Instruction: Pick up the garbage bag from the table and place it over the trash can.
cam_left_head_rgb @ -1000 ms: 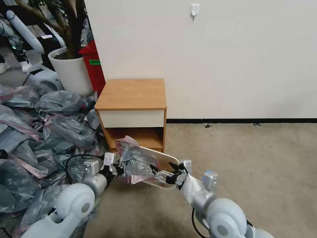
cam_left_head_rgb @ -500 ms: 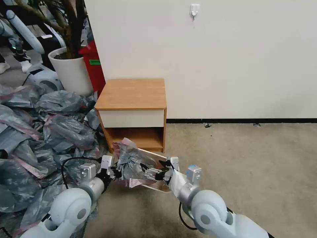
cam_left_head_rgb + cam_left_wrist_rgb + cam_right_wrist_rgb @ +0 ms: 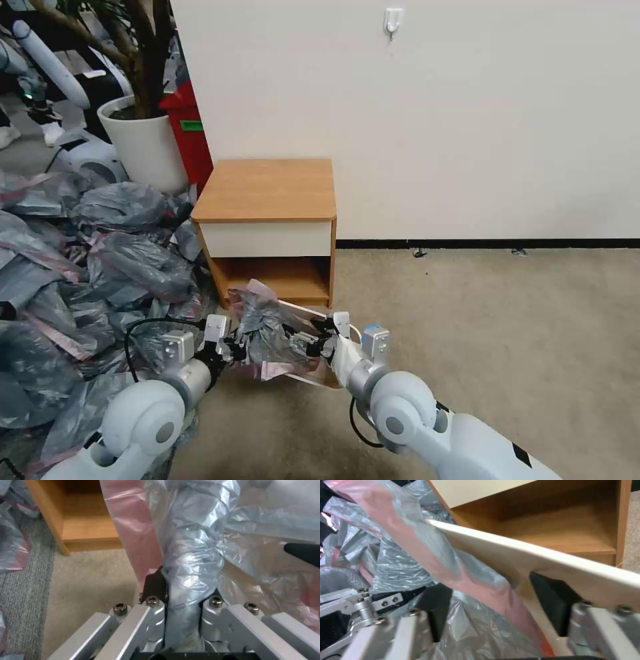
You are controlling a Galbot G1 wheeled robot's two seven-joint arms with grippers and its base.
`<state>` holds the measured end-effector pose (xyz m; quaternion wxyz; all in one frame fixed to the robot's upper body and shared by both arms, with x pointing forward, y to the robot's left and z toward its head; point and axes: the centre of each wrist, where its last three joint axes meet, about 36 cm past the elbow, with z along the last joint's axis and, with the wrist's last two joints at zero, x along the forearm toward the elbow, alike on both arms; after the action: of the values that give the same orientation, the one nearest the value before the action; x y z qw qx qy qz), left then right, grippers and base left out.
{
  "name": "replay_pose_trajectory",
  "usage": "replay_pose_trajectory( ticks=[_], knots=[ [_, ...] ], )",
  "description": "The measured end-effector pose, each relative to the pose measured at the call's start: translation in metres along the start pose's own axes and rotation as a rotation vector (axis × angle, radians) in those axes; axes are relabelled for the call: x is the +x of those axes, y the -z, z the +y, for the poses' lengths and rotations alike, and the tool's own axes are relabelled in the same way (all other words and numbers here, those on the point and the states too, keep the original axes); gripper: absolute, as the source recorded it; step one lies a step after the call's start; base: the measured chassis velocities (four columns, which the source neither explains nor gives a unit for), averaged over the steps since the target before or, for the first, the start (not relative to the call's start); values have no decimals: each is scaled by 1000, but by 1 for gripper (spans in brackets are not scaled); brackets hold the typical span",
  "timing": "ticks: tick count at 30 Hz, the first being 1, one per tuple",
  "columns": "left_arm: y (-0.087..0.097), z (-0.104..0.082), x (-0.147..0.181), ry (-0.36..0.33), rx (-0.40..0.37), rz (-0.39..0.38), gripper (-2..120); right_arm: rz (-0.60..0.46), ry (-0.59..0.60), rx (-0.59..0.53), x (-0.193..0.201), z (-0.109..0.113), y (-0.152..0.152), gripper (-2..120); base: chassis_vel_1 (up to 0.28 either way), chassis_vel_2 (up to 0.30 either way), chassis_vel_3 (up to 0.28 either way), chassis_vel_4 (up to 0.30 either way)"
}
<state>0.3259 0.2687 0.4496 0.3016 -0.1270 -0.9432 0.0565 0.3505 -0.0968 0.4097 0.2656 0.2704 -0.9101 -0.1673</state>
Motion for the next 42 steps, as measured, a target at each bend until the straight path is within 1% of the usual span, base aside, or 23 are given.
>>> replay_pose_trajectory(
  ticks=[1, 4, 5, 8, 9, 10, 11, 13, 14, 15, 17, 23, 28, 34, 38, 39, 41, 42],
  knots=[
    [0, 0, 0, 0, 0, 0, 10, 0, 0, 0, 0, 0, 0, 61, 0, 0, 0, 0],
    [0, 0, -2, -1, 0, 2, 10, 3, 1, 1, 0, 0, -1, 47, 0, 0, 0, 0],
    [0, 0, -2, -1, 0, 2, 10, 3, 1, 1, 0, 0, -1, 47, 0, 0, 0, 0],
    [0, -1, -3, -4, 0, 3, 10, 7, 1, 6, -2, -1, -2, 31, 0, 0, 0, 0],
    [0, -1, -3, -4, 0, 3, 10, 7, 1, 6, -2, -1, -2, 31, 0, 0, 0, 0],
    [-1, -1, -3, -4, 0, 3, 10, 8, 2, 9, -3, -1, -3, 26, 0, 0, 0, 0],
    [-1, -1, -3, -4, 1, 4, 10, 8, 2, 10, -3, -1, -2, 25, 0, 0, 0, 0],
    [-2, -1, -3, -4, 2, 6, 10, 6, 2, 11, -4, -1, -2, 14, 0, 0, 0, 0],
    [-2, -1, -3, -4, 2, 6, 10, 6, 2, 11, -4, -1, -2, 14, 0, 0, 0, 0],
    [-2, -1, -3, -4, 2, 8, 10, 3, 2, 11, -4, -1, -2, 11, 0, 0, 0, 0],
    [-3, -2, -3, -5, 4, 9, 10, -3, 1, 10, -3, -1, -2, 0, 0, 0, 0, 0],
    [-6, 0, -6, 0, 7, 18, 10, -13, 12, 4, 1, 0, -4, 0, 0, 0, 0, 0],
    [-10, 4, -11, 13, 5, 34, 10, -29, 37, -4, 12, 5, 2, 0, 0, 0, 0, 0],
    [-16, 3, -15, 20, -2, 47, 10, -41, 70, -20, 19, 9, 20, 0, 0, 0, 0, 0],
    [-20, 1, -16, 14, -8, 53, 10, -45, 73, -36, 13, 6, 37, 0, 0, 0, 0, 0],
    [-20, 1, -16, 14, -8, 53, 10, -45, 73, -36, 13, 6, 37, 0, 0, 0, 0, 0],
    [-22, 0, -15, 5, -14, 56, 10, -37, 60, -55, 7, 2, 47, 0, 0, 0, 0, 0],
    [-22, 0, -15, 5, -14, 56, 10, -37, 60, -55, 7, 2, 47, 0, 0, 0, 0, 0]
  ],
)
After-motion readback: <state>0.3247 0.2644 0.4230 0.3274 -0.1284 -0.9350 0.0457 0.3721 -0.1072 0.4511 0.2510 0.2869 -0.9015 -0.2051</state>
